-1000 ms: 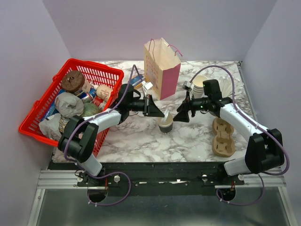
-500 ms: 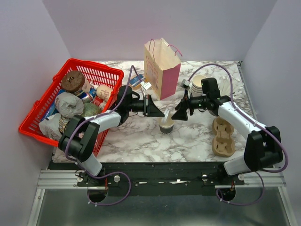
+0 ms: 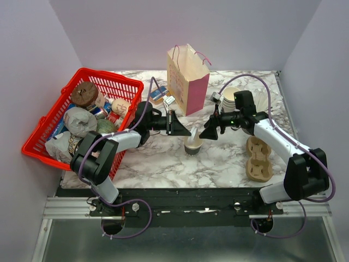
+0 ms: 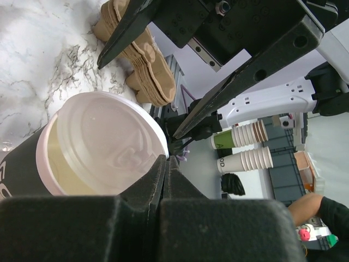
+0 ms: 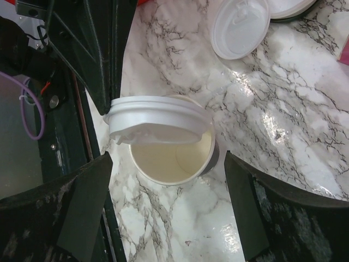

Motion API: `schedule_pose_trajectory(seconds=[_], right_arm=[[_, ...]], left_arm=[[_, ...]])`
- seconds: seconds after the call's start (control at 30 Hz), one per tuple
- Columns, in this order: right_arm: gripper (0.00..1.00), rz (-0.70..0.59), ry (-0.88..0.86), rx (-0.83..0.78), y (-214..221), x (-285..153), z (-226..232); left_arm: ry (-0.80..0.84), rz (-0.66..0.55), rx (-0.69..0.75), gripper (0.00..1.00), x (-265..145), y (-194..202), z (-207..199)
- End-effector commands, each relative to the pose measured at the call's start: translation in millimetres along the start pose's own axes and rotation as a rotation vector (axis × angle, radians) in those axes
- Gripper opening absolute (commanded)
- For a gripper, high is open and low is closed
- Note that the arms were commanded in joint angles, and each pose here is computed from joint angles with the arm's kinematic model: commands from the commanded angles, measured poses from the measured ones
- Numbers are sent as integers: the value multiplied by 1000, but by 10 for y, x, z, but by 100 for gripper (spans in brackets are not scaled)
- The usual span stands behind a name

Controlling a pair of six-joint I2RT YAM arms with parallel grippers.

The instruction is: Pack the takeout coffee

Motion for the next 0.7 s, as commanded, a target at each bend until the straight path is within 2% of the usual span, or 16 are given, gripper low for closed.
schedule_pose_trajectory(seconds=[0.0,0.4,0.67], right_arm=[[92,-11,21,-20,-17,-11,16],[92,-6,29,-9,2,-13,17],[92,-10,20,-21,-6,-13,22]], left_arm=[[-1,-7,37,8,-5,-21,-14],[-33,-24,60,18,-44,2,-12],[-28,-17,89,13,-59,14,-44]])
Point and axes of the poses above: each gripper's point midway between its finger pads, its own x axis out along the fingers, its own z axis along the line the jaws close on, y = z × x, the point moved 6 cm from there along -x, back along the fingers, and after that the axes turned 7 degrees about -x, right-handed, at the moved point
